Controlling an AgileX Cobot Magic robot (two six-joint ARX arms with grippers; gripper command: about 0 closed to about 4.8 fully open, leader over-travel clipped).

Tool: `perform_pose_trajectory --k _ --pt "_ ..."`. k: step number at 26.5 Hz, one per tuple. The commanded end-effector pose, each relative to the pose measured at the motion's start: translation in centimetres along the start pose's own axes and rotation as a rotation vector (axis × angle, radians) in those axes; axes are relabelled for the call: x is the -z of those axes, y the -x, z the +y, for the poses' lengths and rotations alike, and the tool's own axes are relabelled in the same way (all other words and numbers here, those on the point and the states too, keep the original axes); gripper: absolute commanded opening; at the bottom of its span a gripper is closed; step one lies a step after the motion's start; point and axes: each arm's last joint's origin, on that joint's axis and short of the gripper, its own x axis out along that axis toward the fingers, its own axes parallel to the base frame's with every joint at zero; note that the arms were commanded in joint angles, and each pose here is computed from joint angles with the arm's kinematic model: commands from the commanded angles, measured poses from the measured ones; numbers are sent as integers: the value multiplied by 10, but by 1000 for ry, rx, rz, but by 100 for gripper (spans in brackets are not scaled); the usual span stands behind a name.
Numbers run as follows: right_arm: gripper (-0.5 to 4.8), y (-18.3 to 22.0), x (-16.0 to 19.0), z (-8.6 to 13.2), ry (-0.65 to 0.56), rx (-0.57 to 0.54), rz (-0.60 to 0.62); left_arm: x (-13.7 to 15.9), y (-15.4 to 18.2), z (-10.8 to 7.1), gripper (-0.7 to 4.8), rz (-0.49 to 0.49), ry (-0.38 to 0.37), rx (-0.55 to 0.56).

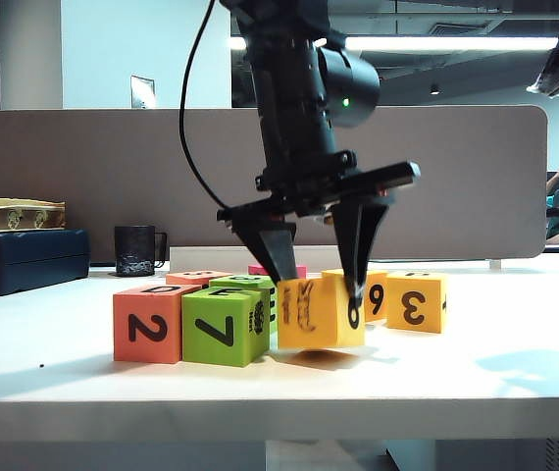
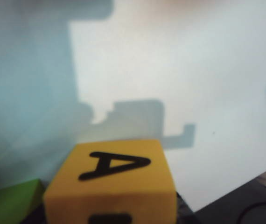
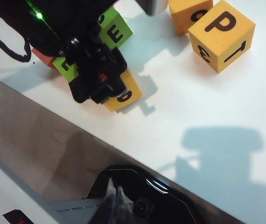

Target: Select the appropriate blocks from the scattered letter blocks on the table and arrange them in a row to spell out "DEEP".

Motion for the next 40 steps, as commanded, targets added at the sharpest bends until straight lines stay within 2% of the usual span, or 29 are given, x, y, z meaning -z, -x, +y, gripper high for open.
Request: perform_pose_trajectory --k 1,9,18,25,30,35,40 --pt "-5 1 -2 1 15 -6 -20 3 2 -1 347 27 1 -5" --pt "-5 1 -2 1 15 -6 -20 4 11 -4 350 0 -9 43" --pt "-5 1 -2 1 17 -5 -22 6 26 -6 350 -57 -20 50" --pt "-6 3 -7 2 59 9 -58 -7 37 -9 350 -238 -77 44" --pt "-6 12 -13 2 89 128 -92 -19 40 -13 350 -371 -97 36" --pt "-6 25 -22 7 103 187 -129 -30 41 -19 350 -488 -119 58" --pt "-6 30 -24 9 104 216 -130 -37 32 -23 349 -521 -131 67"
